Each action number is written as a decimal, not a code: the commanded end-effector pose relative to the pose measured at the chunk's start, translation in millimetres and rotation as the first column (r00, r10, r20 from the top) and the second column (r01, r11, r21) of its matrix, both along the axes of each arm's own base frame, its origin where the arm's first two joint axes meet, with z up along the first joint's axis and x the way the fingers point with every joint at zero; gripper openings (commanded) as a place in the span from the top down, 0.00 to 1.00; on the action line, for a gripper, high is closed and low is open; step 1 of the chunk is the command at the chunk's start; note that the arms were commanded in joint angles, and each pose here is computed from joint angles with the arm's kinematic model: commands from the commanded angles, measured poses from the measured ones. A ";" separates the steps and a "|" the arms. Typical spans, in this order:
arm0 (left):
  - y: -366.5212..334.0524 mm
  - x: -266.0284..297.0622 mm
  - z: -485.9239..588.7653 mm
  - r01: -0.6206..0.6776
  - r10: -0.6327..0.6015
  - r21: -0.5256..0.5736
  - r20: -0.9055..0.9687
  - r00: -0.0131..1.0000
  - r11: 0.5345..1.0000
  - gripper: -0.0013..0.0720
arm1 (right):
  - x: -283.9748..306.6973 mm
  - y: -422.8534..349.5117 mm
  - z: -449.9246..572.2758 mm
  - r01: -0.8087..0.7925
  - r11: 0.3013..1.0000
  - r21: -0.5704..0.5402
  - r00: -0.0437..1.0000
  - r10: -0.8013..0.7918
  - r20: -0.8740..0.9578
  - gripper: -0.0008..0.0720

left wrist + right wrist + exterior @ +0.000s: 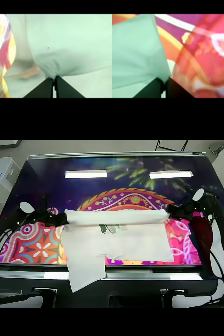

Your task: Fold the clothes and pants, and hang the long-sleeved shirts on hangers.

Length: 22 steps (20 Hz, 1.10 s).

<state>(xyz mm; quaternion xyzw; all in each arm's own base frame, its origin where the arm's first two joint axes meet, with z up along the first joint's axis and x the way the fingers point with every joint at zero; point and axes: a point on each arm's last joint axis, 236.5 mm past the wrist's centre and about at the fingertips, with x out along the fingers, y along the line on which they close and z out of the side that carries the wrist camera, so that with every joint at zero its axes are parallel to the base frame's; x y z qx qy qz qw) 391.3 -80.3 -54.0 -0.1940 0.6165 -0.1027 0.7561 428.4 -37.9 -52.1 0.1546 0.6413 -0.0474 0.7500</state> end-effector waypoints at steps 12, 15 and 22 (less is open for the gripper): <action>15.0 -38.8 -25.4 -0.022 0.024 0.013 -0.160 0.987 1.000 0.56 | -54.3 14.8 -11.5 -0.053 0.995 0.082 0.976 0.069 -0.205 0.43; 40.9 -57.9 6.3 0.022 -0.028 -0.027 -0.210 0.977 0.999 0.36 | -71.0 -20.8 16.6 0.022 0.994 0.104 0.967 0.005 -0.254 0.23; 25.8 -211.0 -24.4 0.081 -0.133 -0.148 -0.378 0.916 0.986 0.37 | -156.1 -36.9 -3.0 0.141 0.975 0.173 0.902 -0.054 -0.429 0.22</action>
